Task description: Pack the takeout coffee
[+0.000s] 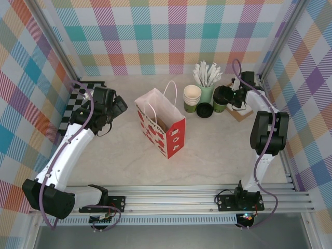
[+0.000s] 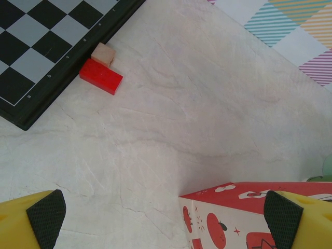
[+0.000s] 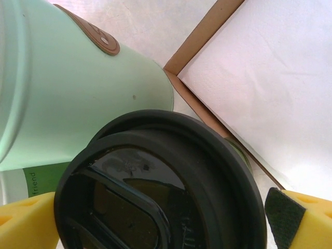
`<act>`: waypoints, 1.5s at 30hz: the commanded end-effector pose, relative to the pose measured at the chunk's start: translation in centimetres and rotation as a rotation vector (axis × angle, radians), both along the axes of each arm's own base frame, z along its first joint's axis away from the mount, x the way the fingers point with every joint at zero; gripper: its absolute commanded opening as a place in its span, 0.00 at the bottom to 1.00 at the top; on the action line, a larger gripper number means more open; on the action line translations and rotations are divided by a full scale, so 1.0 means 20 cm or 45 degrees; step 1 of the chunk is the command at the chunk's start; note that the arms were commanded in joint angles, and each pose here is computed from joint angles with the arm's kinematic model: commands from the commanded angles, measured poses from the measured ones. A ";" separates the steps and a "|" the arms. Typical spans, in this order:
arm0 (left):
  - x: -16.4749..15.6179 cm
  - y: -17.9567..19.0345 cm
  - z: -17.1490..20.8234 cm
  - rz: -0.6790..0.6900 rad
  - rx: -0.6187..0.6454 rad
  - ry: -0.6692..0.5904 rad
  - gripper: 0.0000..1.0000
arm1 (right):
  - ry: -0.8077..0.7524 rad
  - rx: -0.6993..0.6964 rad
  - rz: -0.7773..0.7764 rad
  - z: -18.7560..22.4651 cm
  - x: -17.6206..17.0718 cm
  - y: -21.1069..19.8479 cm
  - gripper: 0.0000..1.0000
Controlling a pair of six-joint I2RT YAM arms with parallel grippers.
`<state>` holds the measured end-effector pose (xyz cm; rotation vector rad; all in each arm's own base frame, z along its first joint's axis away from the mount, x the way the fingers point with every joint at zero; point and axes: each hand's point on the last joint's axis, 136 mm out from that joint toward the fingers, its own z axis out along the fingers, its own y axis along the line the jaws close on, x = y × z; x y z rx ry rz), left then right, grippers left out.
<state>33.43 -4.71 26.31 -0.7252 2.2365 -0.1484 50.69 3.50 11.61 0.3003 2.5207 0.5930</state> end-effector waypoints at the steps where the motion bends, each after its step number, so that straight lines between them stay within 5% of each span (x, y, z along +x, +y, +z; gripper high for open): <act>1: -0.03 0.05 0.00 0.025 0.036 0.004 1.00 | -0.004 -0.008 -0.014 0.03 0.02 0.00 0.93; 10: -0.02 0.04 0.00 0.010 0.019 -0.002 1.00 | -0.001 -0.027 -0.013 0.08 -0.07 0.00 0.81; 20: -0.01 -0.02 -0.04 -0.035 -0.048 0.005 1.00 | 0.079 -0.038 -0.069 0.11 -0.45 0.03 0.80; 31: 0.04 -0.08 -0.09 -0.058 -0.112 0.018 1.00 | 0.097 0.006 -0.002 0.09 -0.78 0.32 0.79; 45: 0.02 -0.10 -0.10 -0.085 -0.130 0.032 1.00 | 0.122 -0.012 0.115 0.01 -0.92 0.47 0.79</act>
